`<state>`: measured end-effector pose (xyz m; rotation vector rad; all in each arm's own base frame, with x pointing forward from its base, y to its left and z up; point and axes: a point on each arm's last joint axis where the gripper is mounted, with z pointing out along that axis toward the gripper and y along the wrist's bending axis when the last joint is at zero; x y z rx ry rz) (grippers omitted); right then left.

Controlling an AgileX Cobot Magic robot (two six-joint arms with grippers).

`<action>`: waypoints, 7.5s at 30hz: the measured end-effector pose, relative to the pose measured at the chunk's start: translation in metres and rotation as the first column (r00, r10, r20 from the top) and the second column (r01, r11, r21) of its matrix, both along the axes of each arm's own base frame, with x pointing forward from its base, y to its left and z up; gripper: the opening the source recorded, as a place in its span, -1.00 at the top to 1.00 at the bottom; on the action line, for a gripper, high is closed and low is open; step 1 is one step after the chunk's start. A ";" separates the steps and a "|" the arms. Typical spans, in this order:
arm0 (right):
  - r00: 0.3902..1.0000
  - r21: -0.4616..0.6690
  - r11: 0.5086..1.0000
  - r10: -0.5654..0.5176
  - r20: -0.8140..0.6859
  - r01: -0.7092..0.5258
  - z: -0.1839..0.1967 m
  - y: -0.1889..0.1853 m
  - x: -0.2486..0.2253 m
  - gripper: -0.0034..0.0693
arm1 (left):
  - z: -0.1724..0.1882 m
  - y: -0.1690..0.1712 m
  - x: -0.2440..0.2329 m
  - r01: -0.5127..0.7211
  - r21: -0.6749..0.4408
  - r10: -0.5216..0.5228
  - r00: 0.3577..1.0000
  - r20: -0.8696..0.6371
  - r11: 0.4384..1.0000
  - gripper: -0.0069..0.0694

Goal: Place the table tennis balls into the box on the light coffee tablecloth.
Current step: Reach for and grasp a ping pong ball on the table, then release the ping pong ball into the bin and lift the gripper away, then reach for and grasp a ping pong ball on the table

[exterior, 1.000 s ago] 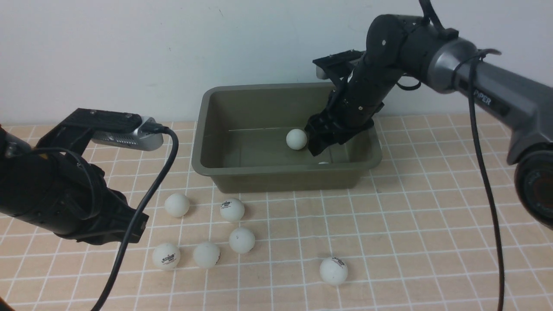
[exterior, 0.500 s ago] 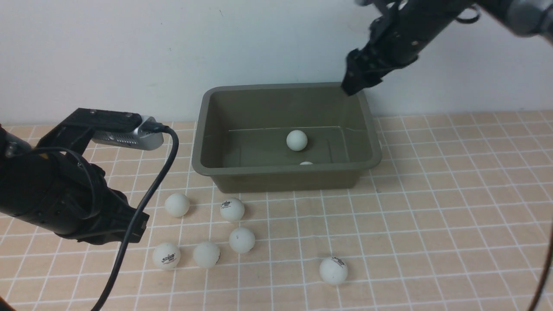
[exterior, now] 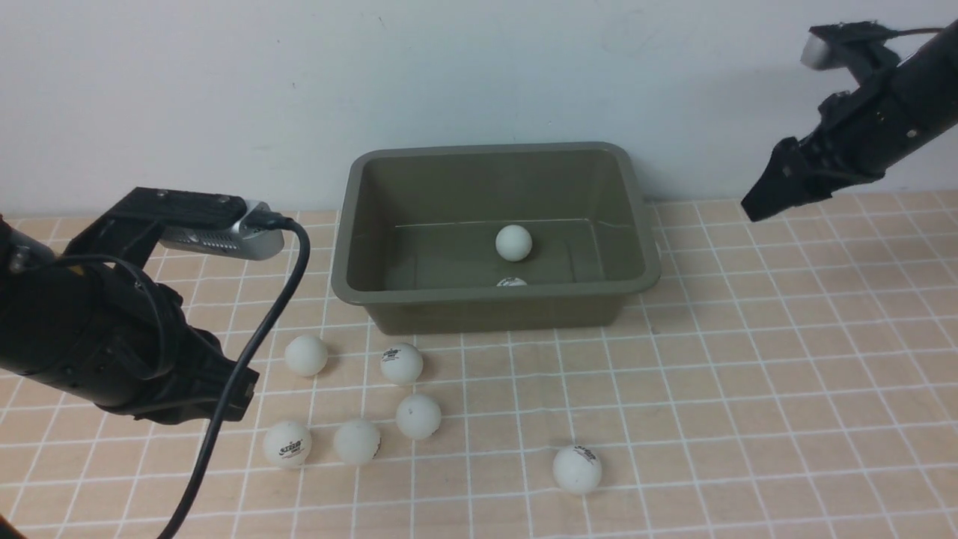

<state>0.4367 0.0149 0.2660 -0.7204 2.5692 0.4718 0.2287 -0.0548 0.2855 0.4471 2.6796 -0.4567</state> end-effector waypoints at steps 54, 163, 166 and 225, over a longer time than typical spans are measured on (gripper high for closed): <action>0.783 -0.065 0.876 0.458 0.420 -0.478 -0.112 0.031 0.053 -0.49 | -0.001 0.000 -0.002 0.010 -0.001 -0.010 1.000 -0.023 1.000 1.00; 0.898 0.041 0.924 0.358 0.255 -0.380 -0.072 0.175 0.042 -0.51 | -0.002 -0.001 -0.007 0.058 0.007 -0.057 0.997 -0.061 0.998 1.00; 0.889 0.032 0.917 0.376 0.261 -0.397 -0.040 0.174 0.038 -0.51 | -0.002 -0.001 -0.007 0.058 0.007 -0.058 0.997 -0.060 0.998 1.00; 0.975 -0.270 0.963 -0.039 -0.217 -0.021 -0.070 0.215 -0.136 -0.40 | -0.002 -0.001 -0.009 0.107 0.017 -0.105 0.992 -0.066 0.994 1.00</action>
